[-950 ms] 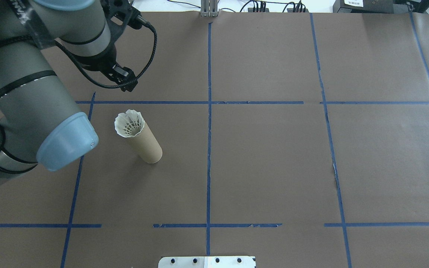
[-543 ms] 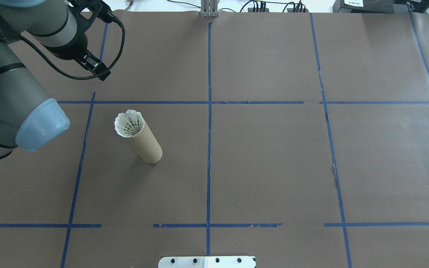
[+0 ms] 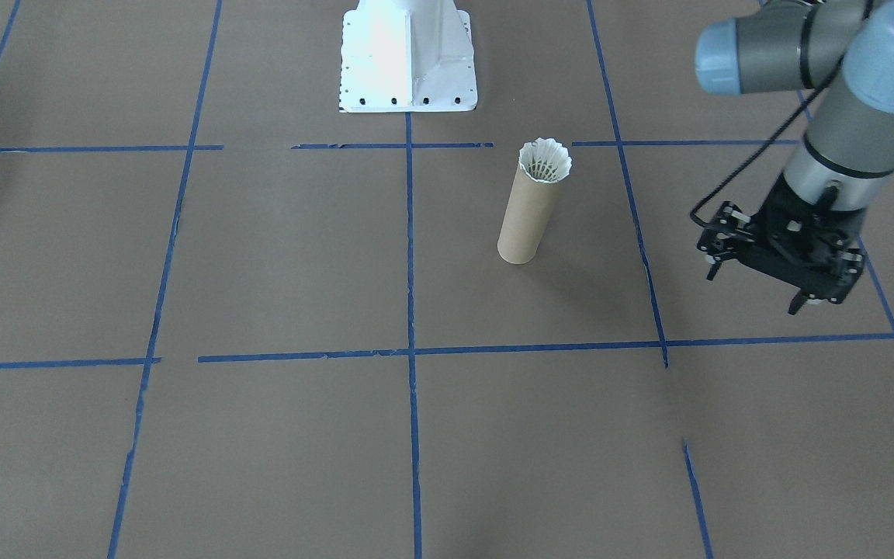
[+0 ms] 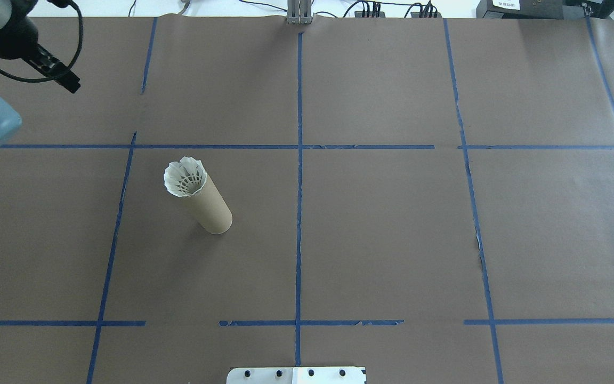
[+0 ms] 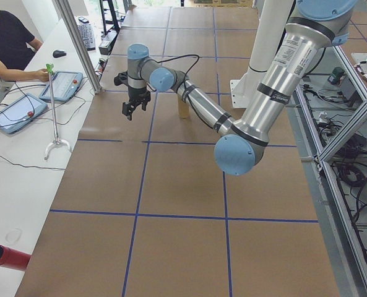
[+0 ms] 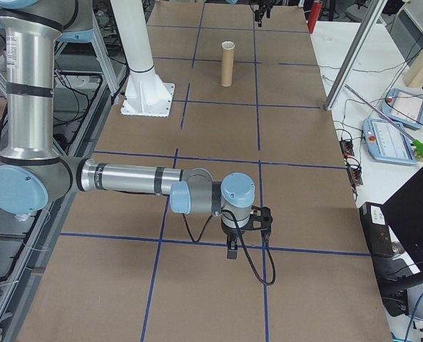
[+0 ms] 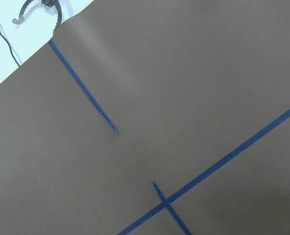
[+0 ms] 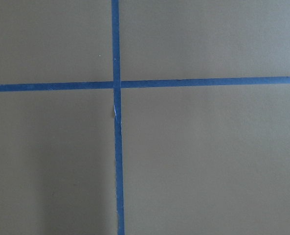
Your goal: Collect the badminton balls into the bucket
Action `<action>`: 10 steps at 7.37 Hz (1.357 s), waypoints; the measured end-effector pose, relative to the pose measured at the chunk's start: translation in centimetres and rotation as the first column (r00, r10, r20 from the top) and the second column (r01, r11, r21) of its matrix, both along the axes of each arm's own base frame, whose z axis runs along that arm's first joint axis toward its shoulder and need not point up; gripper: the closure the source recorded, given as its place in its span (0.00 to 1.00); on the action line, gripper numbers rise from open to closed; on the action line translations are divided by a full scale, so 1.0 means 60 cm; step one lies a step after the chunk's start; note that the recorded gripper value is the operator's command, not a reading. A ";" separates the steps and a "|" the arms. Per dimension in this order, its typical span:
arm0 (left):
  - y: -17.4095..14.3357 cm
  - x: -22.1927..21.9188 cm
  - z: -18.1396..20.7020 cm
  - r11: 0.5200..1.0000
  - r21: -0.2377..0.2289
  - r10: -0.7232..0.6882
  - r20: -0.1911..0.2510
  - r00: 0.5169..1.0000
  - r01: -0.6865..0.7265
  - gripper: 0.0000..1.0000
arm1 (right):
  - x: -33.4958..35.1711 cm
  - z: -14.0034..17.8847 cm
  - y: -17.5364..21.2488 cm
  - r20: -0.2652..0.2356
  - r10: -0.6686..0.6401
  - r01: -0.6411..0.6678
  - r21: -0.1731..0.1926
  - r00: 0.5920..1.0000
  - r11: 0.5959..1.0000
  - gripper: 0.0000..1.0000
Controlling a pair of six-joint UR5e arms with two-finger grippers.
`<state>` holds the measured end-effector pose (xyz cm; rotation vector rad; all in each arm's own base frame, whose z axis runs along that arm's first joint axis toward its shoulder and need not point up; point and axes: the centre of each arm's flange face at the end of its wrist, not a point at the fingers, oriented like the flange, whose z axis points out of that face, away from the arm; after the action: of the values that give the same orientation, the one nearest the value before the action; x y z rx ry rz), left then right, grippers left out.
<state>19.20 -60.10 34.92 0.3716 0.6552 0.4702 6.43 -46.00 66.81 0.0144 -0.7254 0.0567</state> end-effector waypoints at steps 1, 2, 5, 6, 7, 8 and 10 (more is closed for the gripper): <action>0.002 -0.052 0.063 0.998 -0.065 -0.028 -0.013 1.000 0.027 0.00 | 0.000 0.000 0.000 0.000 0.000 0.000 0.000 1.000 1.000 0.00; 0.015 -0.108 0.126 0.989 -0.139 -0.060 -0.031 0.998 0.055 0.00 | 0.000 0.000 0.000 0.000 0.000 0.000 0.000 1.000 1.000 0.00; 0.081 -0.218 0.269 0.943 -0.316 -0.136 -0.070 0.988 0.107 0.00 | 0.000 0.000 0.000 0.000 0.000 0.000 0.000 1.000 1.000 0.00; 0.113 -0.238 0.313 0.922 -0.373 -0.150 -0.089 0.985 0.106 0.00 | 0.000 0.000 0.000 0.000 0.000 0.000 0.000 1.000 1.000 0.00; 0.135 -0.268 0.348 0.901 -0.415 -0.180 -0.090 0.979 0.128 0.00 | 0.000 0.000 0.000 0.000 0.000 0.000 0.000 1.000 1.000 0.00; 0.154 -0.307 0.380 0.885 -0.438 -0.214 -0.082 0.973 0.158 0.00 | 0.000 0.000 0.000 0.000 0.000 0.000 0.000 1.000 1.000 0.00; 0.177 -0.388 0.450 0.884 -0.431 -0.223 -0.052 0.973 0.180 0.00 | 0.000 0.000 0.000 0.000 0.000 0.000 0.000 1.000 1.000 0.00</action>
<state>-4.08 -49.50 61.93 0.0466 0.7868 0.1003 6.43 -46.00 66.80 0.0144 -0.7254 0.0567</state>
